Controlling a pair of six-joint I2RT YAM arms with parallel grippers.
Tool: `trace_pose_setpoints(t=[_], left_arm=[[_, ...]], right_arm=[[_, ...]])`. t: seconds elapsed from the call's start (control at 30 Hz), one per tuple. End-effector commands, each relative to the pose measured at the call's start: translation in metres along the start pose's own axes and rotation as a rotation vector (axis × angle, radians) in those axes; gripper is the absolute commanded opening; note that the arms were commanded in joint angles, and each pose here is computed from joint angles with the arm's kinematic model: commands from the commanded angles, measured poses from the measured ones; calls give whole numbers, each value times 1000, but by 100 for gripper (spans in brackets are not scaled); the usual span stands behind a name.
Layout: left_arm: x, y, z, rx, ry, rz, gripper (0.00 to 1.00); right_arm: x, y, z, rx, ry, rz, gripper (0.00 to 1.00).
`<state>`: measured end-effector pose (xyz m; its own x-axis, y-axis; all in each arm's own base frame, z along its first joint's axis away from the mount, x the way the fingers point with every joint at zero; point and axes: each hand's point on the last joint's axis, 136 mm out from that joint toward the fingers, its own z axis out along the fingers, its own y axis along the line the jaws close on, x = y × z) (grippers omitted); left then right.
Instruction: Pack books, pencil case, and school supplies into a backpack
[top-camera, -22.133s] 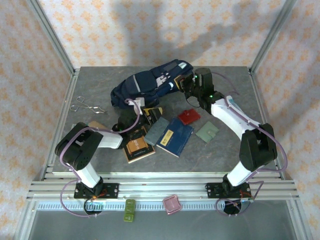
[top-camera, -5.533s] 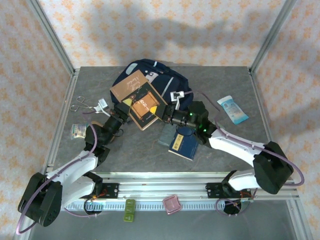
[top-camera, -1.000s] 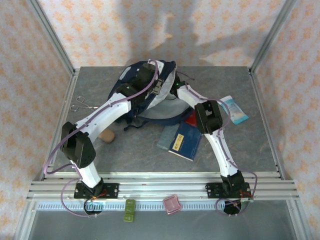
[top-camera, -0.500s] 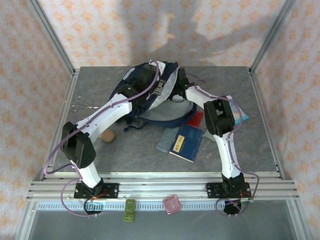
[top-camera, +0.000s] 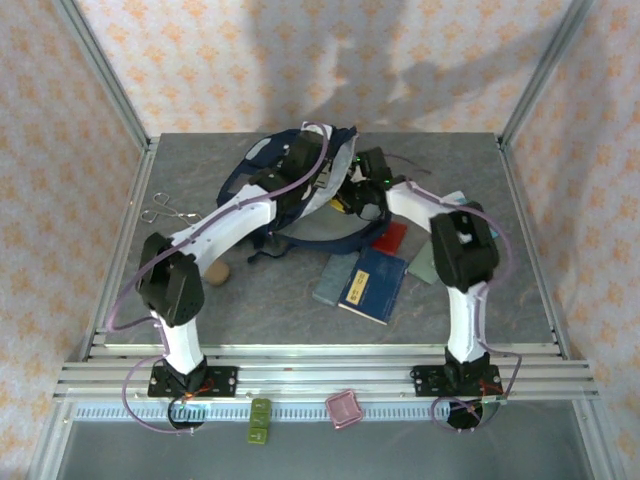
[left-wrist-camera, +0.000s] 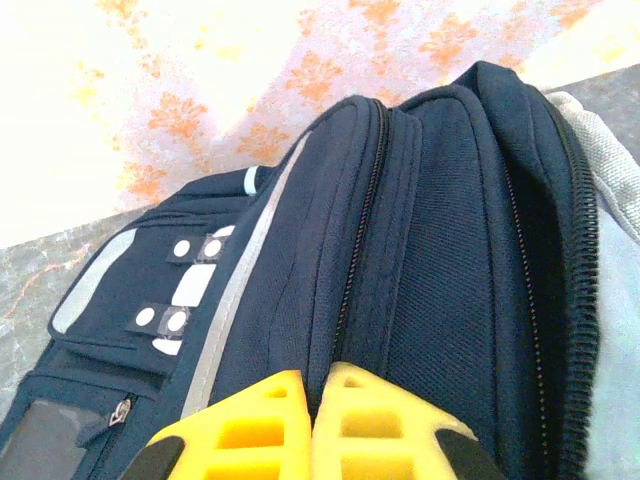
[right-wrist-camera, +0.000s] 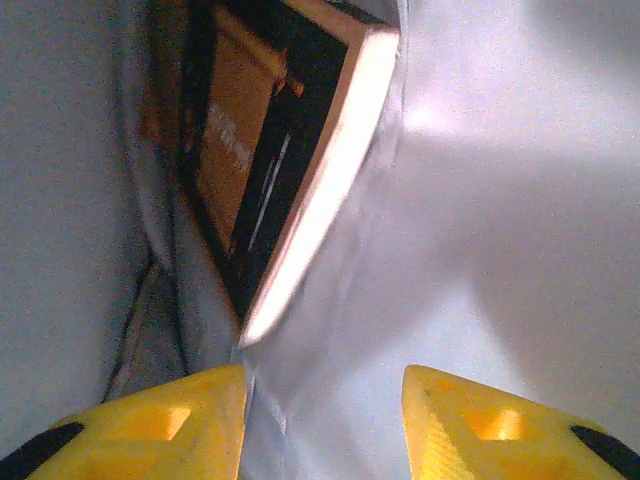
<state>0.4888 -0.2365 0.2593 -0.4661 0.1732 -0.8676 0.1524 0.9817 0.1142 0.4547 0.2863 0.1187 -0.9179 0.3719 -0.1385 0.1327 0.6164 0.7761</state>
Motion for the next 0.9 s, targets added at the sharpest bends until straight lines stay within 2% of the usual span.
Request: trace_pose_setpoints(t=[0.0, 0.17, 0.27, 0.3, 0.33, 0.4, 0.43, 0.5, 0.63, 0.73, 0.87], left_arm=[[-34, 28, 19, -145, -102, -93, 0], [-36, 14, 44, -122, -88, -87, 0], [-25, 0, 48, -73, -48, -82, 0], [-20, -5, 45, -48, -31, -81, 5], [-15, -9, 42, -27, -18, -84, 15], [-4, -20, 31, 40, 9, -100, 35], [0, -25, 21, 75, 14, -115, 41], [12, -35, 2, 153, 34, -145, 47], [59, -61, -31, 311, 111, -179, 53], [95, -81, -50, 417, 189, -199, 53], [134, -124, -81, 677, 285, -324, 52]], right_arm=[[-14, 20, -66, 18, -181, -115, 45], [8, -3, -115, 97, -253, -106, 45], [24, -24, -140, 146, -296, -83, 48], [31, -32, -150, 165, -312, -77, 51], [37, -40, -157, 180, -326, -69, 53], [51, -57, -171, 204, -353, -40, 56], [58, -67, -178, 210, -363, -21, 56], [72, -85, -186, 234, -371, 11, 57], [99, -119, -193, 268, -368, 80, 57], [112, -138, -192, 267, -375, 116, 60], [120, -158, -185, 278, -376, 143, 60]])
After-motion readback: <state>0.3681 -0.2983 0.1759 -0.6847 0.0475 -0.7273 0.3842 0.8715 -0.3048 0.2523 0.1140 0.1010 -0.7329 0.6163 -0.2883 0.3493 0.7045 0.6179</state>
